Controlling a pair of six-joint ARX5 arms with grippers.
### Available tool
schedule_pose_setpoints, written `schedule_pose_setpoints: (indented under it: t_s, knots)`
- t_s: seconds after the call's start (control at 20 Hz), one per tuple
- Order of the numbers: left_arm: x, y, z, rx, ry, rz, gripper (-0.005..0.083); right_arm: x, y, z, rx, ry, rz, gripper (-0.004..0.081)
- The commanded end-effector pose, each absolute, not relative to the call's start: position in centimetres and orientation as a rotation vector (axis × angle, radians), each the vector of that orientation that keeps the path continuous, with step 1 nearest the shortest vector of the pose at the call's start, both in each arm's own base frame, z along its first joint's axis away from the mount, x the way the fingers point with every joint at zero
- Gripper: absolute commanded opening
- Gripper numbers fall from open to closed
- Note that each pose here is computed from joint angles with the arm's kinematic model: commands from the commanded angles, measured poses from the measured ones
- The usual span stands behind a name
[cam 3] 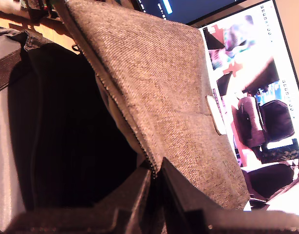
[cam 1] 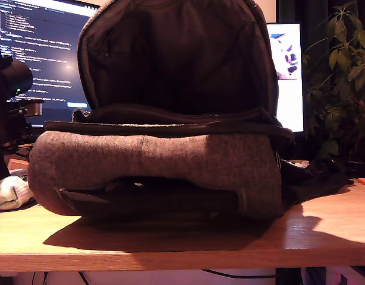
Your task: Pack the pair of socks inside the grey Google backpack
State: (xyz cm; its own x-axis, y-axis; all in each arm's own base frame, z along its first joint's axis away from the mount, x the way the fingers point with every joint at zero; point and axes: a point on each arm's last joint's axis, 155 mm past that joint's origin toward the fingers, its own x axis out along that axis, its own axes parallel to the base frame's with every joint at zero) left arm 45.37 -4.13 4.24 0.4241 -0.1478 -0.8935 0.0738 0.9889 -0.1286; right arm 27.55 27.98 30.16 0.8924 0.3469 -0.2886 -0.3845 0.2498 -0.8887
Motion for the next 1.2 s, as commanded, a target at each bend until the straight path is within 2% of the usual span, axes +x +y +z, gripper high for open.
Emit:
schedule_pose_setpoints:
  t_s: [0.0,0.05,0.1,0.15,0.3,0.4,0.7,1.0,1.15]
  knots:
    - [45.2,-4.1,3.4,-0.071,1.15,-0.142,0.0298,27.3,28.0,32.7,-1.155,-0.012,0.479,-0.0012]
    - [44.9,-4.3,3.3,-0.06,1.16,-0.162,0.0136,27.3,28.0,32.7,-1.155,-0.011,0.479,-0.0012]
    - [44.5,-4.5,3.2,-0.06,1.174,-0.173,0.0014,27.3,28.0,32.7,-1.155,-0.011,0.479,-0.0012]
    - [44.2,-4.5,3.1,-0.06,1.188,-0.173,-0.0017,27.3,28.0,32.7,-1.155,-0.011,0.479,-0.0012]
    - [43.0,-4.7,3.4,-0.029,1.223,-0.197,-0.002,27.3,28.0,32.7,-1.154,-0.012,0.481,-0.0012]
    - [43.3,-5.1,5.1,-0.011,1.176,-0.211,-0.002,27.3,28.0,32.7,-1.153,-0.013,0.483,-0.0012]
    - [43.6,-6.3,13.6,-0.017,0.966,-0.263,-0.002,27.3,28.1,32.7,-1.153,-0.014,0.485,-0.0012]
    - [41.4,-7.5,23.2,-0.011,0.738,-0.321,-0.002,27.3,28.1,32.7,-1.153,-0.014,0.486,-0.0012]
    - [40.2,-7.8,26.5,0.0,0.65,-0.33,-0.002,27.3,28.1,32.7,-1.152,-0.014,0.485,-0.0012]
